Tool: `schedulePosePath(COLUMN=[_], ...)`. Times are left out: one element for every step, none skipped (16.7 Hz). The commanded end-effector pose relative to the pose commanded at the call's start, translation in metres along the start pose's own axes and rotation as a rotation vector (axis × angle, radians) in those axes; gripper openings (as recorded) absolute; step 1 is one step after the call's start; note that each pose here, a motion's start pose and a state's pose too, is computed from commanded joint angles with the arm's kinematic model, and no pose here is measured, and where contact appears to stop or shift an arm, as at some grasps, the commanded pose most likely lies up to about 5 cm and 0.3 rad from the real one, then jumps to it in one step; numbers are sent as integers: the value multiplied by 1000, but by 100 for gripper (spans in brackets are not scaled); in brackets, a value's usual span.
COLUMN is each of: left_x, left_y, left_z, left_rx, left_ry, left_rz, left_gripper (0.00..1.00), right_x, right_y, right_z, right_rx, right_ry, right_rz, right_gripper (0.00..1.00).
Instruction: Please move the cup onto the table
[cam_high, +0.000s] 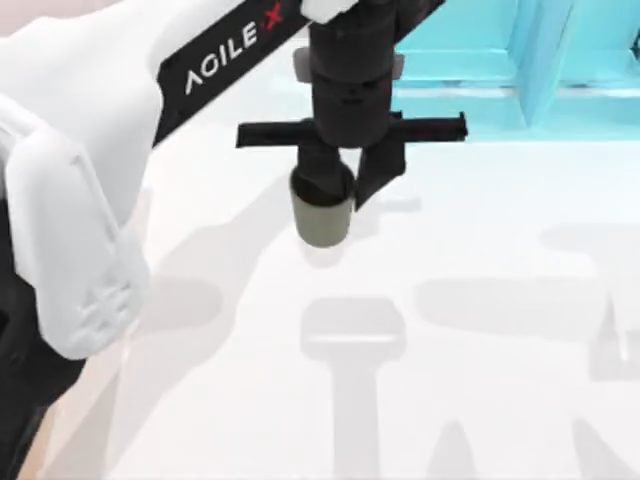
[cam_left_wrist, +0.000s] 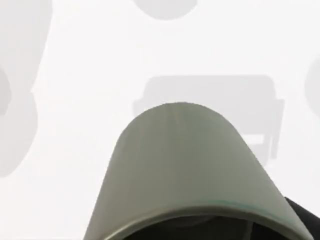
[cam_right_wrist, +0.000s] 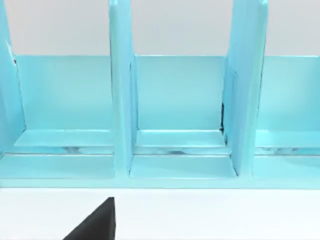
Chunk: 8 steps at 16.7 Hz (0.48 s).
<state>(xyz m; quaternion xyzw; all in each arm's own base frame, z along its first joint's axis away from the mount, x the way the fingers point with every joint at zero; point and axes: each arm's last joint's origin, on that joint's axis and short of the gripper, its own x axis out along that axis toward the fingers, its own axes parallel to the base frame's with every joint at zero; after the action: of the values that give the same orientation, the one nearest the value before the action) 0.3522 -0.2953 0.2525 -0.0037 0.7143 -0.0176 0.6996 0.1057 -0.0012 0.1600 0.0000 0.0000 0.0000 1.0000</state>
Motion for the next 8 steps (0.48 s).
schedulePosePath(left_x=[3,5,5,5,5,5,6,8], left_y=[-6,-8,-8,-8,-8,-7,-7,-7], left_z=[-1,-1,-1,-1,-1,0,0,1], left_rx=[0,0,0,0,0,-3,-3,-2], left_ry=[2,3,3,3,3,3,3,2], left_rz=[0,1,1,1,1,1,0,0], left_gripper=[0,0,0,0,0,0,0,0], right_x=[0,0,0,0,0,0,0,0], right_y=[0,0,0,0,0,0,0,0], right_z=[0,0,0,0,0,0,0,0], right_rx=[0,0,0,0,0,0,0,0], right_ry=[0,0,0,0,0,0,0,0], right_rz=[0,0,0,0,0,0,0,0], right_gripper=[100,100,100,100,100,100,100,100])
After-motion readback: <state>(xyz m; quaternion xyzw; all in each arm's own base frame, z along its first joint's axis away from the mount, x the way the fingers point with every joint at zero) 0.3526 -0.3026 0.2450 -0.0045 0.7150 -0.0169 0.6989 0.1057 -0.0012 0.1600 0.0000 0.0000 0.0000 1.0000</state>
